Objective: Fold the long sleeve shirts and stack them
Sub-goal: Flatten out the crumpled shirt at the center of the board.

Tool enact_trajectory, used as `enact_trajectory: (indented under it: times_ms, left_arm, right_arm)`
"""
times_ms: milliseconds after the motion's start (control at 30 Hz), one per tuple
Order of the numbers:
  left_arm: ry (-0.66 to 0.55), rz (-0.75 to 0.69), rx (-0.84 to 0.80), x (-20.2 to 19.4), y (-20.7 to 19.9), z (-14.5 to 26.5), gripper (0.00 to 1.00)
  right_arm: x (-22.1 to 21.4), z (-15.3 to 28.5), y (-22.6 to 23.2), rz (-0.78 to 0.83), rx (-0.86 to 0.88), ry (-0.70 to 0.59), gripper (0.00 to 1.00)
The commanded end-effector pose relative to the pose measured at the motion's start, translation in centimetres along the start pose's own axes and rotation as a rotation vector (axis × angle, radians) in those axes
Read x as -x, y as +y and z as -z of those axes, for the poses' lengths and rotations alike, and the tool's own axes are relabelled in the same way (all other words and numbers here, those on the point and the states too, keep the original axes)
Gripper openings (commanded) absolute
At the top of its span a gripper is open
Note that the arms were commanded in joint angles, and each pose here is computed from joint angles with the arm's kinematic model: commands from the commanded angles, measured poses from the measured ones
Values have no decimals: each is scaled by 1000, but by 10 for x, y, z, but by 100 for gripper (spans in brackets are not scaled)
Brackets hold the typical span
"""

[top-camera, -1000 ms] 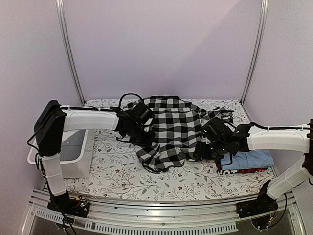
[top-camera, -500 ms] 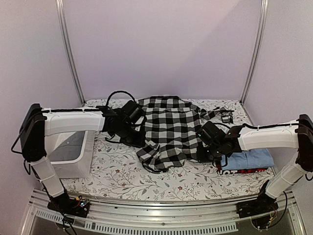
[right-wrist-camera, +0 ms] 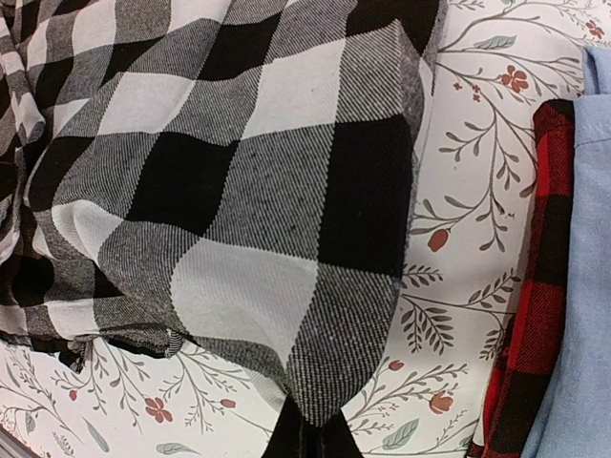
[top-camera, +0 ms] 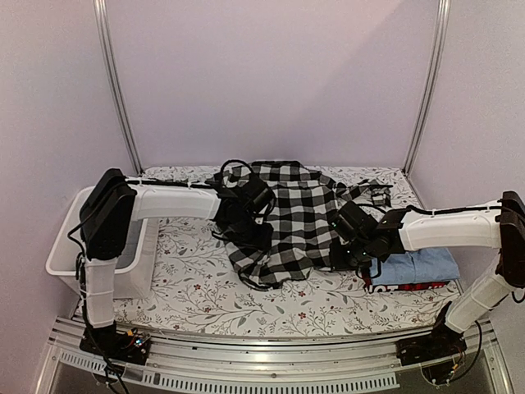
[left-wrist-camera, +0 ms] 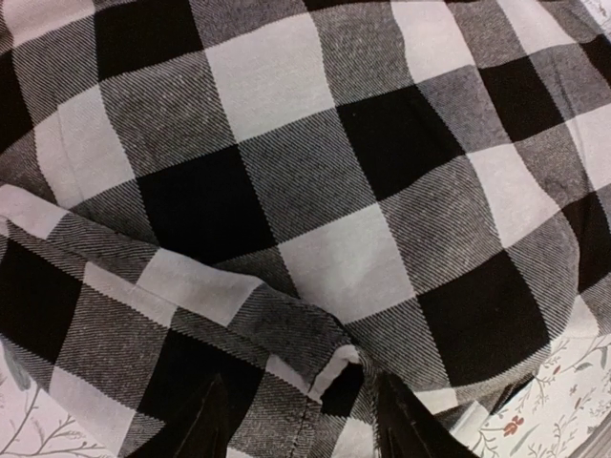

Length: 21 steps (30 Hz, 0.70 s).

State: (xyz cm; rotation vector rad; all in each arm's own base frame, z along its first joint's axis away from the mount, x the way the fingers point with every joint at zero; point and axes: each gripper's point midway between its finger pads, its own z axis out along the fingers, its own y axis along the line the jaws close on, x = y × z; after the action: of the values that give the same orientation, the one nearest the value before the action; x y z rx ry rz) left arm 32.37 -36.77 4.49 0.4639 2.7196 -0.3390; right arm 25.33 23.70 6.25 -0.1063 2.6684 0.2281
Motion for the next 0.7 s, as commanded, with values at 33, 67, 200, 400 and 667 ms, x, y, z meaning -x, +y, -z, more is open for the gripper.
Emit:
enact_trajectory:
  times_ms: [33,67,200,400,667]
  left_arm:
    - [-26,-16,13,11,-12,-5,53]
    - [-28,-16,20,12,-11,-6,53]
    - [-32,-17,45,15,-9,-9,52]
    - [2,-25,81,5,-1,-20,37]
    - [-21,-19,114,7,14,12,0]
  right_arm:
    - [5,3,4,7,0,-17,0]
    - [5,3,4,5,0,-16,0]
    - [3,2,3,-3,4,-17,0]
    - [1,0,2,-4,4,-14,0]
    - [-1,7,3,27,4,16,0]
